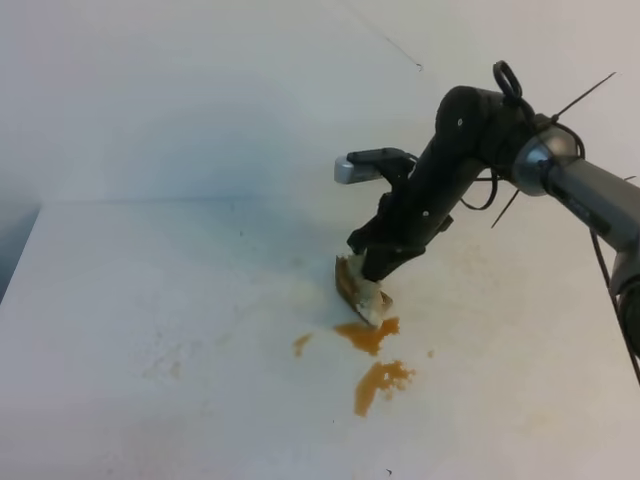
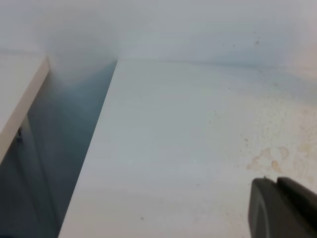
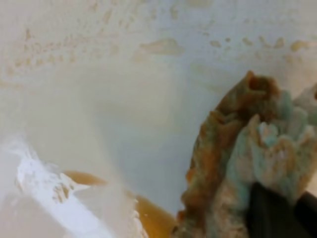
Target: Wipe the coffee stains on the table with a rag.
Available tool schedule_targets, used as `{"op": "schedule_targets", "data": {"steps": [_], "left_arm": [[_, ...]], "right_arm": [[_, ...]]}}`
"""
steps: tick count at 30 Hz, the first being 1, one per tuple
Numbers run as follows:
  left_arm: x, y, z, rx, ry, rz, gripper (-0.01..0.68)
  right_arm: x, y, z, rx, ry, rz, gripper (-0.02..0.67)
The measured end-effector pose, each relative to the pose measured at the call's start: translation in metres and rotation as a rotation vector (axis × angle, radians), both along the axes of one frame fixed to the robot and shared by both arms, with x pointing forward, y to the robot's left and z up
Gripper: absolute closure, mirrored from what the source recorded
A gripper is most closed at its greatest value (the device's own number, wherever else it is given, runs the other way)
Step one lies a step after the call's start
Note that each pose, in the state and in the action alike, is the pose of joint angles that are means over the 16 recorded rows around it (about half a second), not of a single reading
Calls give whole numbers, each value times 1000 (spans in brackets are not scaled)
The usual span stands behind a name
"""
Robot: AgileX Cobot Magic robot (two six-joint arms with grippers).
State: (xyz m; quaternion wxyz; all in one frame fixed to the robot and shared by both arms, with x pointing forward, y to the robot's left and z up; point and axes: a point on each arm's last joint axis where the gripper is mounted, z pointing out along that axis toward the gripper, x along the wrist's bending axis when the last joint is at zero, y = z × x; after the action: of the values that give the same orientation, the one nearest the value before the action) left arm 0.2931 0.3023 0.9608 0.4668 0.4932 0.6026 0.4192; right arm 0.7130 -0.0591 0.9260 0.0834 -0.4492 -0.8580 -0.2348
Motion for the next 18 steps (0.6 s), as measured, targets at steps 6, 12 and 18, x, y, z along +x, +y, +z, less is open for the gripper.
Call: {"op": "schedule_targets", "data": {"steps": [6,12,18], "left_arm": [[0,0,0,0,-1,0,673],[0,0,0,0,-1,0,673],[0,0,-1,0,1,0,673]], "right_arm": [[1,-11,29,-52,-97,49,628],[2,-22,53,-106,-199,89,628],[5,-32,69,-172,-275,89,628]]}}
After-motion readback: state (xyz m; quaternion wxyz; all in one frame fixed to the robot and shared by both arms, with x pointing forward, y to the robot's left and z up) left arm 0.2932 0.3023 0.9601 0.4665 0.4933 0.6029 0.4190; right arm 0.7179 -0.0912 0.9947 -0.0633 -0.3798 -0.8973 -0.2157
